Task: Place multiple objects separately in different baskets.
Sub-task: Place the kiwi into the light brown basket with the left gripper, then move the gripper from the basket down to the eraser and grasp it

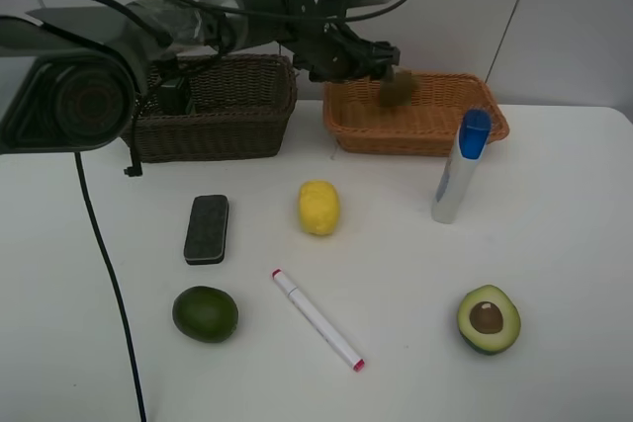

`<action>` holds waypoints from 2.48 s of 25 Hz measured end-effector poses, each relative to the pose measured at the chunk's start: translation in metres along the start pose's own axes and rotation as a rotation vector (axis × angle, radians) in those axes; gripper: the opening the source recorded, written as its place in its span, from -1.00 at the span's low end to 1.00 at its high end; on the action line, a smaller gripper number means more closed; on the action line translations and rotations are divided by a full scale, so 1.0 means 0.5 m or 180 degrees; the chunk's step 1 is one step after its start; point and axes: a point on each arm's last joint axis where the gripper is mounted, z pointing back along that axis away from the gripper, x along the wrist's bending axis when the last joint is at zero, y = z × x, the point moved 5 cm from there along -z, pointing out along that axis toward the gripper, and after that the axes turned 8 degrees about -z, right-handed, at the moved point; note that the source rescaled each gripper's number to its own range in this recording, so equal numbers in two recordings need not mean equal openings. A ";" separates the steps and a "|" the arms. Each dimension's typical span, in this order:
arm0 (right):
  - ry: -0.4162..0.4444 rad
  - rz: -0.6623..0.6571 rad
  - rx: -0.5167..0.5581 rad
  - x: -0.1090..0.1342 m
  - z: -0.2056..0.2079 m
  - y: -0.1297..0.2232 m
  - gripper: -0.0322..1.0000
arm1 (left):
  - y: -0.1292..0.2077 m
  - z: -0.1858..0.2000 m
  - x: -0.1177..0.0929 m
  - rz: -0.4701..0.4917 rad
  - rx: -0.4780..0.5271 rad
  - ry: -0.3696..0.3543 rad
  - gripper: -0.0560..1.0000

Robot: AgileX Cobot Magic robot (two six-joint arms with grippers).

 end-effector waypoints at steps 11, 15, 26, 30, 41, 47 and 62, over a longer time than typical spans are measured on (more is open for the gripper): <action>0.0000 0.0000 0.0000 0.000 0.000 0.000 1.00 | -0.057 0.220 -0.066 0.0016 0.1087 0.0211 0.99; 0.0000 0.0000 0.0000 0.000 0.000 0.000 1.00 | -0.073 0.313 -0.069 0.0049 0.1337 0.0053 0.99; 0.0000 0.0000 0.0000 0.000 0.000 0.000 1.00 | 0.017 0.518 -0.050 0.0265 0.1742 -0.0465 0.99; 0.0000 0.0000 0.0000 0.000 0.000 0.000 1.00 | 0.129 0.570 -0.031 0.0571 0.2150 -0.0767 0.99; 0.0000 0.0000 0.0000 0.000 0.000 0.000 1.00 | 0.321 0.455 0.058 0.1006 0.2750 -0.1272 0.99; 0.0000 0.0000 0.0000 0.000 0.000 0.000 1.00 | 0.371 0.383 0.090 0.1073 0.2843 -0.1316 0.99; 0.0000 0.0000 0.0000 0.000 0.000 0.000 1.00 | 0.430 0.286 0.111 0.1083 0.2707 -0.1253 0.31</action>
